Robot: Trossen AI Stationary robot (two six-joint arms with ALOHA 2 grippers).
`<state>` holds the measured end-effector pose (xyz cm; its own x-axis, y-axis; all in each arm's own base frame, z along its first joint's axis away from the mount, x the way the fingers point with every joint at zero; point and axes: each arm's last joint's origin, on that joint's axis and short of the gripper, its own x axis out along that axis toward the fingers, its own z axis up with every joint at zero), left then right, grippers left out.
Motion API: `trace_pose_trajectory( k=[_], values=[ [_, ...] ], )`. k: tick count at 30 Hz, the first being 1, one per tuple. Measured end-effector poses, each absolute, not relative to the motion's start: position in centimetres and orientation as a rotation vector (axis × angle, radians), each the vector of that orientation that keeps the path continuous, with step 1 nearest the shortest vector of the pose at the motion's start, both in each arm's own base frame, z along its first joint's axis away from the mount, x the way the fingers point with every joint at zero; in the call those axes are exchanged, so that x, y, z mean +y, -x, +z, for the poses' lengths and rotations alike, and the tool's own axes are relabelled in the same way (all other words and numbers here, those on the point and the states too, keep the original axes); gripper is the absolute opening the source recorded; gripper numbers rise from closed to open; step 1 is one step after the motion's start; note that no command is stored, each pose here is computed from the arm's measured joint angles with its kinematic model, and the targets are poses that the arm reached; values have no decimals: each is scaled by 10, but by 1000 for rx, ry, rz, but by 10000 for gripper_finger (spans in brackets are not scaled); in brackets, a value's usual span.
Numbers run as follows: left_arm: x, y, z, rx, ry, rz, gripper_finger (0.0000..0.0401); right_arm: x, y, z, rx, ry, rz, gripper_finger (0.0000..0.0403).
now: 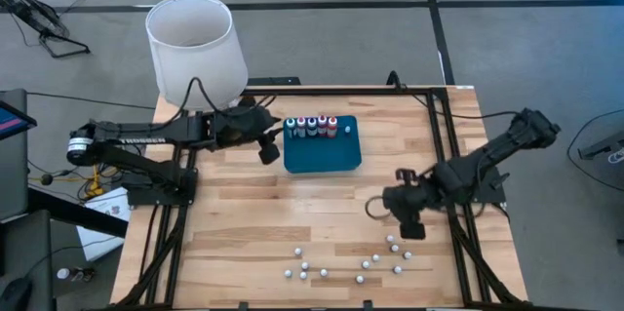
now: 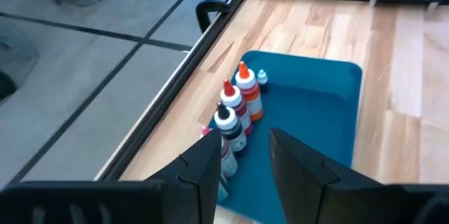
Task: Pick & Place food coloring
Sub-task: Put the small black food coloring bottle into the bin
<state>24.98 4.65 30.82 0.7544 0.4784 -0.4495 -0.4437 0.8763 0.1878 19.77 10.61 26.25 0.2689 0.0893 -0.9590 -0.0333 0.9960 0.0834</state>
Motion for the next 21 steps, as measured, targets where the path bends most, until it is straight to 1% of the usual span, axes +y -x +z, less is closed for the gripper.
trace_pose_trajectory(
  k=[9, 12, 16, 21],
  values=[
    [56, -249, 308, 511, -60, 465, 114, 160, -167, 237, 1280, -232, 14, 118],
    [57, -248, 308, 512, -62, 458, 114, 174, -160, 230, 1302, -251, -10, 118],
    [60, -248, 309, 506, -55, 454, 114, 195, -159, 216, 1314, -250, 20, 118],
    [61, -248, 309, 505, -54, 455, 114, 205, -161, 200, 1355, -246, -24, 118]
  ],
)
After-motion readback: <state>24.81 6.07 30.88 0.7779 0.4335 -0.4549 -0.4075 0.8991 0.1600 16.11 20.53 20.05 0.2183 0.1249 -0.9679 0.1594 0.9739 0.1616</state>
